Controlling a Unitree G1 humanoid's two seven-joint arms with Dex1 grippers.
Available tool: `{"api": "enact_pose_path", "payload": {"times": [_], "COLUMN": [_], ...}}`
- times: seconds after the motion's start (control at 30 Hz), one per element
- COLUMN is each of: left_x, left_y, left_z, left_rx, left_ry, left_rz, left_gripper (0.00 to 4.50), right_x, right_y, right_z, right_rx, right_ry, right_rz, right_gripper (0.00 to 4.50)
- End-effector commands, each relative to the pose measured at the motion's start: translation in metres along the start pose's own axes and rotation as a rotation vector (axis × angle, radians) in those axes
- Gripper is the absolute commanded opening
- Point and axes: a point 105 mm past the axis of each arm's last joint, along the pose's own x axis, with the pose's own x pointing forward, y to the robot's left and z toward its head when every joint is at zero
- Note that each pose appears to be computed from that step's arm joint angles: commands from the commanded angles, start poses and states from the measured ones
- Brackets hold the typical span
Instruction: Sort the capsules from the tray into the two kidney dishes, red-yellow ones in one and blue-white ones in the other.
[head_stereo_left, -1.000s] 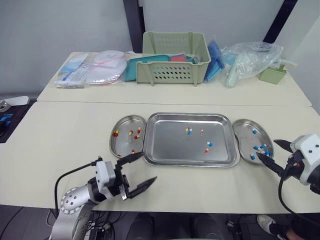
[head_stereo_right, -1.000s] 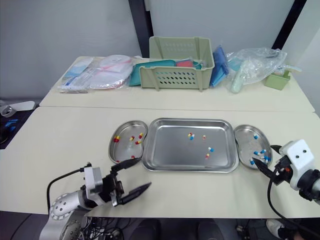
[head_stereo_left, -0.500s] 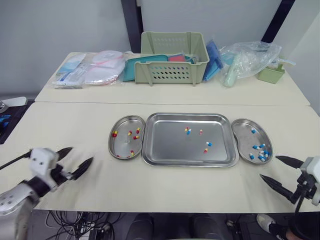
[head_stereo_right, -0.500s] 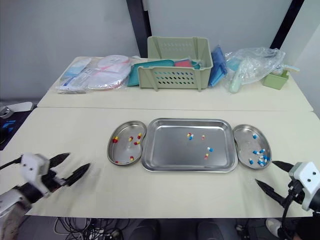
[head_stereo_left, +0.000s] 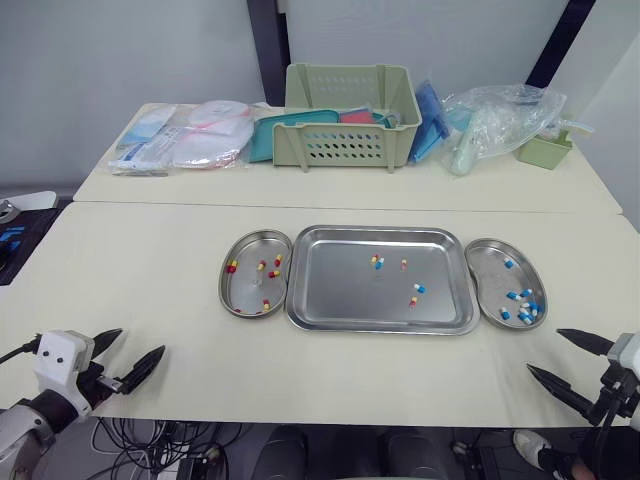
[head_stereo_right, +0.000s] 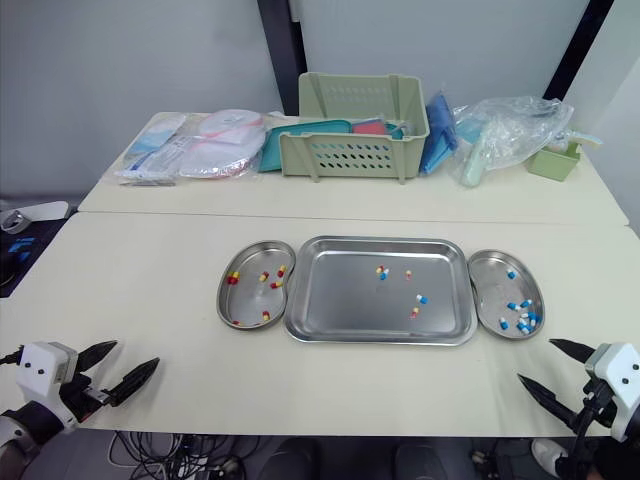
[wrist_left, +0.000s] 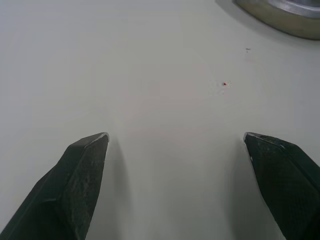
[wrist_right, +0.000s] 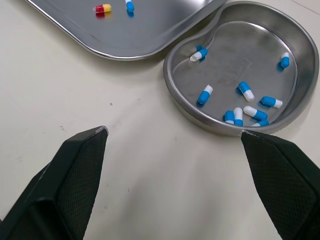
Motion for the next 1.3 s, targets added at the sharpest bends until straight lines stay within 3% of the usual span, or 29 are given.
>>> {"api": "enact_pose_path", "payload": {"times": [0.03,0.3,0.5,0.83,0.97,1.13,1.3], "left_x": [0.002,0.011,0.024,0.032,0.035,0.040,0.044], "left_y": [-0.017,-0.110,-0.157,-0.171,-0.173,-0.173,-0.174], "left_z": [0.023,0.052,0.066,0.060,0.057,0.055,0.058], "left_rx": [0.049,0.013,0.040,0.010,0.010,0.021,0.017], "left_ry": [-0.056,-0.118,-0.210,-0.268,-0.282,-0.296,-0.319], "left_rz": [-0.065,-0.375,-0.517,-0.547,-0.561,-0.568,-0.575], "left_gripper": [4.50,4.50,4.50,4.50,4.50,4.50,4.50], "right_x": [-0.002,-0.005,-0.007,-0.004,0.003,0.033,0.088], "right_y": [-0.002,-0.003,0.002,0.012,0.030,0.057,0.056], "right_z": [0.001,-0.005,-0.009,-0.002,0.012,0.063,0.116], "right_rx": [-0.021,-0.005,0.001,-0.007,0.007,-0.027,-0.060], "right_ry": [-0.002,0.008,0.015,-0.003,-0.012,-0.128,-0.270], "right_rz": [-0.012,-0.023,-0.024,0.005,0.106,0.230,0.159], "right_gripper": [4.48,4.48,4.48,4.48,4.48,4.48,4.48]}}
